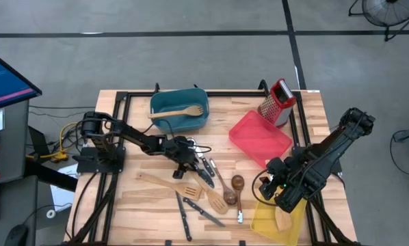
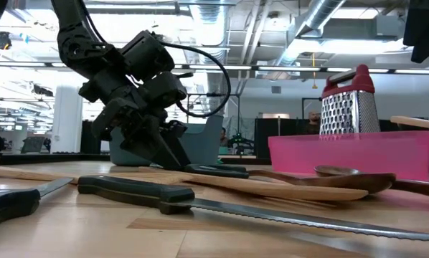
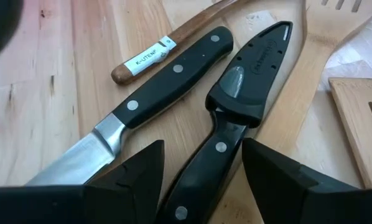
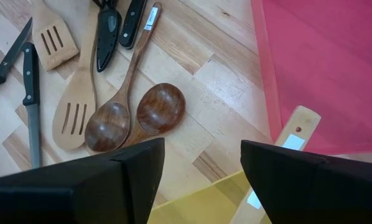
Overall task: Pick & Place Kitchen Items
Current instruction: Put the black kitchen knife into the red bin
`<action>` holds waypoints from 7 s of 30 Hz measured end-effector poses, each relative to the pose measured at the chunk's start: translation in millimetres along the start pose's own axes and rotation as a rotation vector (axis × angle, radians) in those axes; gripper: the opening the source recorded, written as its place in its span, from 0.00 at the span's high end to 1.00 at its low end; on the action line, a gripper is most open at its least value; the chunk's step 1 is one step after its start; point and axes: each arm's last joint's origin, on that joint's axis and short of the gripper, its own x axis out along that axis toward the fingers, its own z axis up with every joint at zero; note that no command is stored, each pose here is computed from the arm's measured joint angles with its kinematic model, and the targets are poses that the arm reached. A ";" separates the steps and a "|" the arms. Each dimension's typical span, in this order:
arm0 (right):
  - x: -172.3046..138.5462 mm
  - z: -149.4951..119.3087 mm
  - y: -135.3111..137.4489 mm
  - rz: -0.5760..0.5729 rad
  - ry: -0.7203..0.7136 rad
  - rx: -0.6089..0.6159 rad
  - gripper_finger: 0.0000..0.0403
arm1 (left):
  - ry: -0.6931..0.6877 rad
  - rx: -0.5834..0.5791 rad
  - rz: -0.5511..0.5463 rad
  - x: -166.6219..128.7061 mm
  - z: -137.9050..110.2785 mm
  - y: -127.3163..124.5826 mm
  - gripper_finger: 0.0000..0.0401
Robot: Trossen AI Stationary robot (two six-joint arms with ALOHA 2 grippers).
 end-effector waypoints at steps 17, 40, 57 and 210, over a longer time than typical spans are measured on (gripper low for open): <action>0.0 0.0 1.0 0.009 0.000 0.006 0.45 | 0.025 -0.054 0.002 0.8 -3.8 0.0 0.82; 0.0 0.0 1.6 0.015 0.000 -0.006 0.45 | -0.290 -0.099 0.112 -70.4 55.2 -1.0 0.84; 0.0 0.0 2.0 0.018 0.000 -0.004 0.45 | -0.905 -0.070 0.040 -219.6 101.4 -28.3 0.83; 78.1 225.0 23.0 0.194 -0.944 -0.048 0.95 | -0.888 -0.222 0.594 -126.0 106.6 6.9 0.83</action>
